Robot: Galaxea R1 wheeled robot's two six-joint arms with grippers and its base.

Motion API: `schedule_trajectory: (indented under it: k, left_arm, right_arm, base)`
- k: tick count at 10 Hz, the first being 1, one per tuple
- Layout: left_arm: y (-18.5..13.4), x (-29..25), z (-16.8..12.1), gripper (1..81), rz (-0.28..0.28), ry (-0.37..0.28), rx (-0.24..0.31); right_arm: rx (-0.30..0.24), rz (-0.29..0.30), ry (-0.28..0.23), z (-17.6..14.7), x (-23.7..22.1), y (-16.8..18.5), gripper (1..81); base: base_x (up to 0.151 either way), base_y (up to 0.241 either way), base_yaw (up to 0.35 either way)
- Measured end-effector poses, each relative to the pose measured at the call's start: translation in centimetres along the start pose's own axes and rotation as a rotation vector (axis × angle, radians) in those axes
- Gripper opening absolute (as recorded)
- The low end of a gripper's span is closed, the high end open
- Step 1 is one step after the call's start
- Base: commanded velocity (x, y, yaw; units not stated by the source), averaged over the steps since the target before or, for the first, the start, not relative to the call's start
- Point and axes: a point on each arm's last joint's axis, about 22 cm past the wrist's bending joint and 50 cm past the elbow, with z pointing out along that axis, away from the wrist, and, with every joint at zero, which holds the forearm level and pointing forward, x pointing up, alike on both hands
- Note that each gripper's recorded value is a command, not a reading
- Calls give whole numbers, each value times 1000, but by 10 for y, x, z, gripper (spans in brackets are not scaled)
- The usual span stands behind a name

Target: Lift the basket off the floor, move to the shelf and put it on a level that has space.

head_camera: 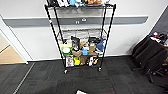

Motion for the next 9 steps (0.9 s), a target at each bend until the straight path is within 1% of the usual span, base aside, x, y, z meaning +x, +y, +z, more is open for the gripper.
schedule_trajectory:
  k: [1,2,3,6,7,9]
  left_arm:
    - [2,9,0,811,-3,9,-10]
    - [1,13,1,811,-27,9,-12]
    - [-5,10,2,811,-38,-5,-2]
    - [-25,14,6,811,-52,-30,24]
    - [-24,11,10,811,-58,-42,23]
    - [-22,21,17,811,-57,-37,18]
  right_arm:
    - [-1,-1,6,1,6,1,811]
    - [-1,17,5,4,8,2,811]
    - [0,22,-6,6,7,4,811]
    - [4,40,-32,18,6,6,811]
    - [5,52,-44,21,4,7,811]
    - [4,53,-39,26,11,10,811]
  base:
    - [0,0,0]
    - [0,0,0]
    - [0,0,0]
    - [0,0,0]
    - [0,0,0]
    - [0,0,0]
